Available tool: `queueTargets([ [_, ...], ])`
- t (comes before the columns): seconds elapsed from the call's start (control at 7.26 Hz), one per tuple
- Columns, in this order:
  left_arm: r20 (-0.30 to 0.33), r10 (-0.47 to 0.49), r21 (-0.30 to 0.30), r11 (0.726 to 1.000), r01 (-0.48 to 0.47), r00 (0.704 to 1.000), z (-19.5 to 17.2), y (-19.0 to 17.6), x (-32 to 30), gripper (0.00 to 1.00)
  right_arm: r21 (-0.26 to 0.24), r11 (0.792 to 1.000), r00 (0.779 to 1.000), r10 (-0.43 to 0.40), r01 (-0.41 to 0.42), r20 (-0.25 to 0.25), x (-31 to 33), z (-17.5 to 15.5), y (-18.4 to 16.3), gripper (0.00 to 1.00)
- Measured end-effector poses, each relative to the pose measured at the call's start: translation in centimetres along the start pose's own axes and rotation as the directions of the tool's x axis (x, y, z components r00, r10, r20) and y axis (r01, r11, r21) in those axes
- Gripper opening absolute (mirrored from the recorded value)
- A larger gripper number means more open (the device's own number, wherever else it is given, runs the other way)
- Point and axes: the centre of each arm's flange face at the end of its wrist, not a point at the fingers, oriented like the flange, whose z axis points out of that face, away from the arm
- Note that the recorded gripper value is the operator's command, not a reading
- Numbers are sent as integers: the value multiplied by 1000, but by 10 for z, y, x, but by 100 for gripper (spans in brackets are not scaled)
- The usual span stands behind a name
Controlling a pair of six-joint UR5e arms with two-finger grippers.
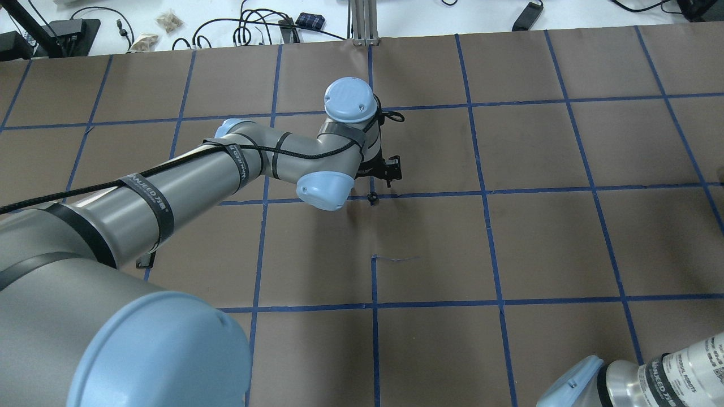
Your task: Place bearing gear from tray to pile
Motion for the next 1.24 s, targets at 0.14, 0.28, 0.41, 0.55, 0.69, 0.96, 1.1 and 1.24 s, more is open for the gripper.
queueTargets([
  [0.14,14,7,-6,1000,-7,1000,6,8,4,77,-2,1000,1000,-16,16,-4,2,7,2,95],
  [0.28,20,11,-16,1000,-11,1000,11,14,5,58,-5,999,999,-37,37,-11,4,10,3,85],
  [0.41,21,14,-21,1000,-13,1000,13,18,5,26,-6,999,999,-49,49,-22,6,12,4,67],
  [0.55,18,15,-22,1000,-15,1000,11,19,5,0,-7,999,998,-54,53,-27,6,13,4,33],
  [0.69,15,17,-23,1000,-16,1000,11,19,5,0,-8,998,998,-55,55,-28,6,13,4,12],
  [0.96,12,15,-18,1000,-14,1000,8,18,6,0,-13,998,998,-57,57,-27,6,12,5,1],
  [1.1,10,14,-11,1000,-14,1000,4,16,6,0,-15,998,998,-59,59,-26,6,12,5,1],
  [1.24,8,14,-1,1000,-14,1000,-3,13,4,0,-17,998,998,-61,61,-30,6,9,4,0],
])
